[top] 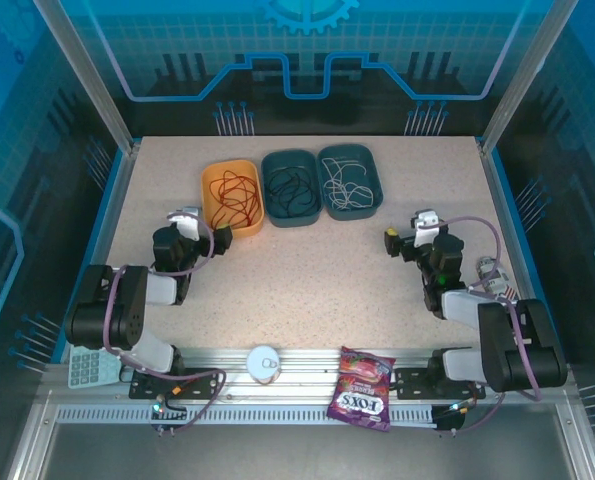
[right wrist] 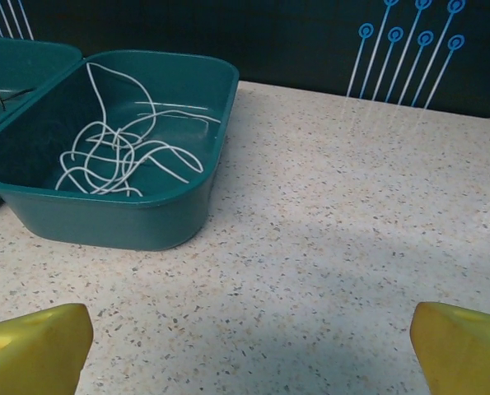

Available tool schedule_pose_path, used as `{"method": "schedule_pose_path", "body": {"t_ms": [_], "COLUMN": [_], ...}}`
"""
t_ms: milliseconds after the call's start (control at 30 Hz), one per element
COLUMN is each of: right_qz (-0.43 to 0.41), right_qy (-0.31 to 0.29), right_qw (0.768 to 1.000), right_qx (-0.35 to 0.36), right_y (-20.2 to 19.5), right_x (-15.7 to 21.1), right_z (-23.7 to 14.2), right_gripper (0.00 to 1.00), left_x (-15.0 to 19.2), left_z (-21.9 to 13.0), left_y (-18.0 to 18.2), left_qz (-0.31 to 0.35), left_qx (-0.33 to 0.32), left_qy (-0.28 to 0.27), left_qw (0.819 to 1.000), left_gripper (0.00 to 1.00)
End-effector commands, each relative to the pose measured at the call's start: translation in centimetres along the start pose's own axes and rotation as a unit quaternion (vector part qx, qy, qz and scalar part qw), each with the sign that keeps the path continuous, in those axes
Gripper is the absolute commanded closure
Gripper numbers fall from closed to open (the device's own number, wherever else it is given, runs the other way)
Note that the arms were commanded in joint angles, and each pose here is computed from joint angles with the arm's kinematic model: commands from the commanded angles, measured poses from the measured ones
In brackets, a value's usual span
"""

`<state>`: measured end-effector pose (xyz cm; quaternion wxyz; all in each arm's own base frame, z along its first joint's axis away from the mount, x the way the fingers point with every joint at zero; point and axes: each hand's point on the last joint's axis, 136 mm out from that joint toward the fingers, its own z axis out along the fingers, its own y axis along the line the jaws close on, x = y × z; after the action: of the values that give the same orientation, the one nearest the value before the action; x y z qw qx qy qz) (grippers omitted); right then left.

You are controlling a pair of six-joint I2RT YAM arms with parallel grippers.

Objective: Untangle the cables

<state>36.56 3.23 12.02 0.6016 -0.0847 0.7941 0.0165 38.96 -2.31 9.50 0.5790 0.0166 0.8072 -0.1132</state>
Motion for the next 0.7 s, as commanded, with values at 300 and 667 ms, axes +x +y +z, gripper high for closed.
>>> {"method": "schedule_pose_path", "body": {"t_ms": [300, 667], "right_qz": [0.006, 0.024], "right_qy": [-0.033, 0.023], "right_qw": [0.999, 0.999], "right_qx": [-0.018, 0.002], "right_y": [0.4, -0.6], "right_x": [0.9, 1.2], "right_z": [1.4, 3.7], "right_gripper": [0.0, 0.0], "left_x": [-0.5, -0.6], "left_z": [0.1, 0.1], "left_y": [0.7, 0.6], "left_qz": [0.0, -0.001], "left_qx": [-0.012, -0.011], "left_qy": [-0.005, -0.005], "left_qw": [1.0, 1.0], "left_gripper": [0.01, 0.01]}}
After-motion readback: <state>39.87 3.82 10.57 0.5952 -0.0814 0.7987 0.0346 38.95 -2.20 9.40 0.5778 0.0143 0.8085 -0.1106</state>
